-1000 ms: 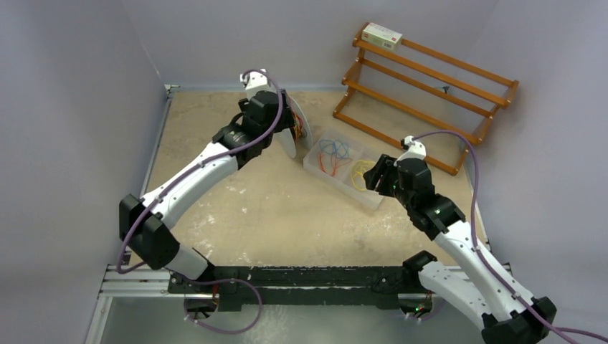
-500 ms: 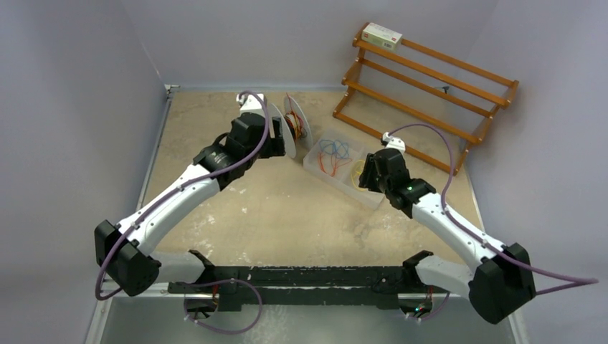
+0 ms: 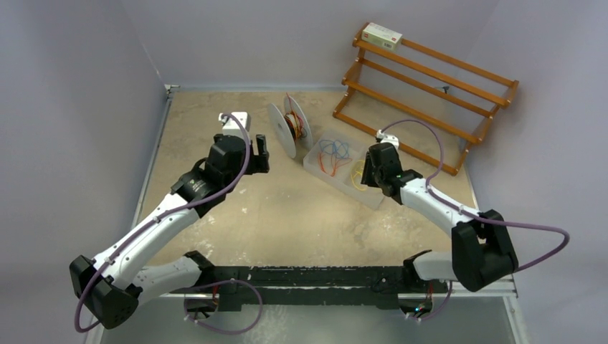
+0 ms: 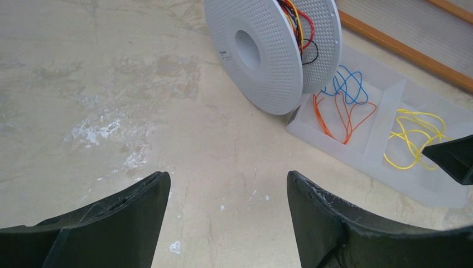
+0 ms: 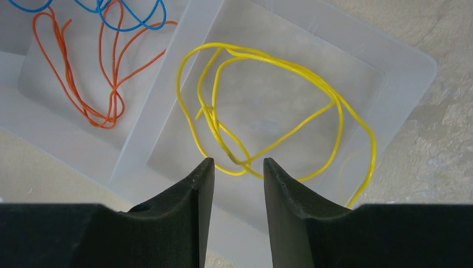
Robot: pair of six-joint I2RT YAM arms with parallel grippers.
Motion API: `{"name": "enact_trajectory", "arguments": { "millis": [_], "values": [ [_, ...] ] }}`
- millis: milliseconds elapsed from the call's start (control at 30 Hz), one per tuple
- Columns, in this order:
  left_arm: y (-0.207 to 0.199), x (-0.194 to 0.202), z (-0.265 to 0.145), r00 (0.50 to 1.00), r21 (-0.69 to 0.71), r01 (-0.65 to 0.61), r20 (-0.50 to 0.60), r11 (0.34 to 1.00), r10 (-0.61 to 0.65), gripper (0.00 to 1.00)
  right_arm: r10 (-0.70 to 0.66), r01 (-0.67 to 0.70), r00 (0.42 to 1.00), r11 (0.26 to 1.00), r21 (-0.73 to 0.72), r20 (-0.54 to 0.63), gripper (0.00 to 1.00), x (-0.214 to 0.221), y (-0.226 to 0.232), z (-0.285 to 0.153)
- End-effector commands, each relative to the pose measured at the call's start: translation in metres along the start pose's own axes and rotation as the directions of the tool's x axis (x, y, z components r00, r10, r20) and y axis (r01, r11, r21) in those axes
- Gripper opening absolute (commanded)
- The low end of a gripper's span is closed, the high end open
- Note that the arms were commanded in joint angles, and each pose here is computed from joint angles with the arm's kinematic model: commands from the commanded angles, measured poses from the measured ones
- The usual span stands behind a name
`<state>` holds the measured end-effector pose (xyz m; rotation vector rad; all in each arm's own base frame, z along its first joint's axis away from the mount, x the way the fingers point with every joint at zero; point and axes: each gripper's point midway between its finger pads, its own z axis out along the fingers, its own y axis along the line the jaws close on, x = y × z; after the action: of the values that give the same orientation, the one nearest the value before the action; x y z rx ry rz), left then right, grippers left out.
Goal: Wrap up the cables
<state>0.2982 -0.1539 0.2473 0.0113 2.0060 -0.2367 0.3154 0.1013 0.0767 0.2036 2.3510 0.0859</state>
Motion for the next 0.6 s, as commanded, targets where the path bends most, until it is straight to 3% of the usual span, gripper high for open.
{"name": "enact_trajectory", "arguments": {
  "millis": [0, 433, 567],
  "values": [
    [0.005, -0.015, -0.007, 0.996, -0.007, 0.008, 0.085, 1.000, -0.008, 0.76, -0.009, 0.011, 0.994, 1.000, -0.012, 0.106, 0.39, -0.041, 0.009, 0.003],
    [0.007, -0.008, -0.011, 0.997, 0.002, 0.009, 0.072, 1.000, -0.009, 0.76, -0.032, 0.032, 0.998, 0.999, -0.001, 0.059, 0.25, -0.036, 0.016, 0.028],
    [0.008, -0.008, -0.011, 0.997, -0.002, 0.006, 0.073, 1.000, -0.006, 0.76, -0.026, 0.026, 0.997, 1.000, -0.004, 0.070, 0.00, -0.040, 0.016, 0.024]
  ]
}}
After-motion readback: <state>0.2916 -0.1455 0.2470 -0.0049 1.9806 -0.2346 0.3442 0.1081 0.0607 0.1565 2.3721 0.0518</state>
